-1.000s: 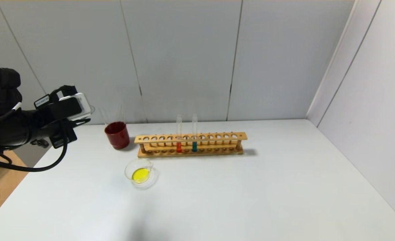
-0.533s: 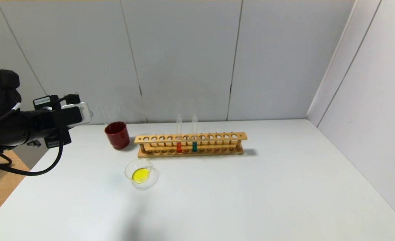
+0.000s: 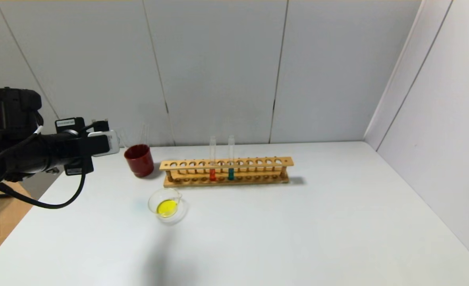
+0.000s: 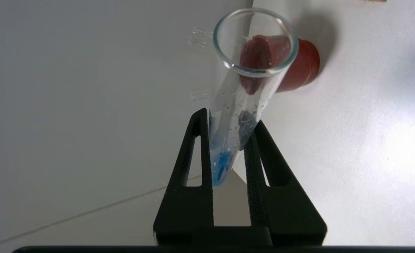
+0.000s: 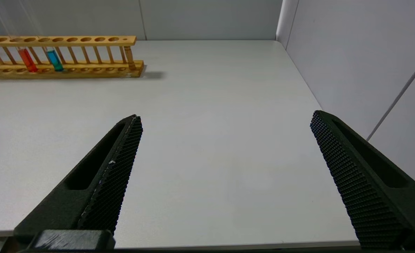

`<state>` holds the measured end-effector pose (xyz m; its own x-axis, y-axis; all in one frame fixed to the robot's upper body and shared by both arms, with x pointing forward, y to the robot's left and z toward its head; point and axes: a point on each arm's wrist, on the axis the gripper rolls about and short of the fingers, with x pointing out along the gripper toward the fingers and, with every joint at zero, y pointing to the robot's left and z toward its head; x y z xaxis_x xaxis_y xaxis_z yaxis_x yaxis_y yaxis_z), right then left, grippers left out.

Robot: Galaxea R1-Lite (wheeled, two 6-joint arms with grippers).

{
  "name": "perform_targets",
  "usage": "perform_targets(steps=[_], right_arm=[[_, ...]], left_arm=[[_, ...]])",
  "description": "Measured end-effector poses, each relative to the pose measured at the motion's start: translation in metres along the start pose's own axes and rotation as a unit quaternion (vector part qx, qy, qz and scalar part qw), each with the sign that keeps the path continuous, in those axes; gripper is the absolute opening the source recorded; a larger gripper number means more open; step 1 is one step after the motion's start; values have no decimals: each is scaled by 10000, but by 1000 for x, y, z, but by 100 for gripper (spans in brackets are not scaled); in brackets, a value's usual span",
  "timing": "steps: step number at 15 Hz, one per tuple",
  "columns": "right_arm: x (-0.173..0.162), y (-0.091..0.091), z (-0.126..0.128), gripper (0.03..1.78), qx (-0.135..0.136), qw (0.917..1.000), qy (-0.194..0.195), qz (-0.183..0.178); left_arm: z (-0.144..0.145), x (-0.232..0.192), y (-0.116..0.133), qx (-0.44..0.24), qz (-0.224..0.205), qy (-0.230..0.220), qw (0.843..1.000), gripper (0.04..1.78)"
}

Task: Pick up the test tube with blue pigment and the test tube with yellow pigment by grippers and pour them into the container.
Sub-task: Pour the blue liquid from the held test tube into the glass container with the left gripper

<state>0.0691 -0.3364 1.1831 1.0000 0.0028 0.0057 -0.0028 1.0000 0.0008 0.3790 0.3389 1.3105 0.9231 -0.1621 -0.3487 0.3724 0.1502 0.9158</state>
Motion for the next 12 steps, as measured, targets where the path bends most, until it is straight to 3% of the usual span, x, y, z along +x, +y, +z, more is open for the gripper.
perform_targets(steps=[5,12], right_arm=[[0,0,0,175,-2,10000,2,0],[0,0,0,175,0,10000,0,-2]], left_arm=[[3,25,-3,99,235,-174,9995,32],[2,42,-16,184,0,-185,9997,32]])
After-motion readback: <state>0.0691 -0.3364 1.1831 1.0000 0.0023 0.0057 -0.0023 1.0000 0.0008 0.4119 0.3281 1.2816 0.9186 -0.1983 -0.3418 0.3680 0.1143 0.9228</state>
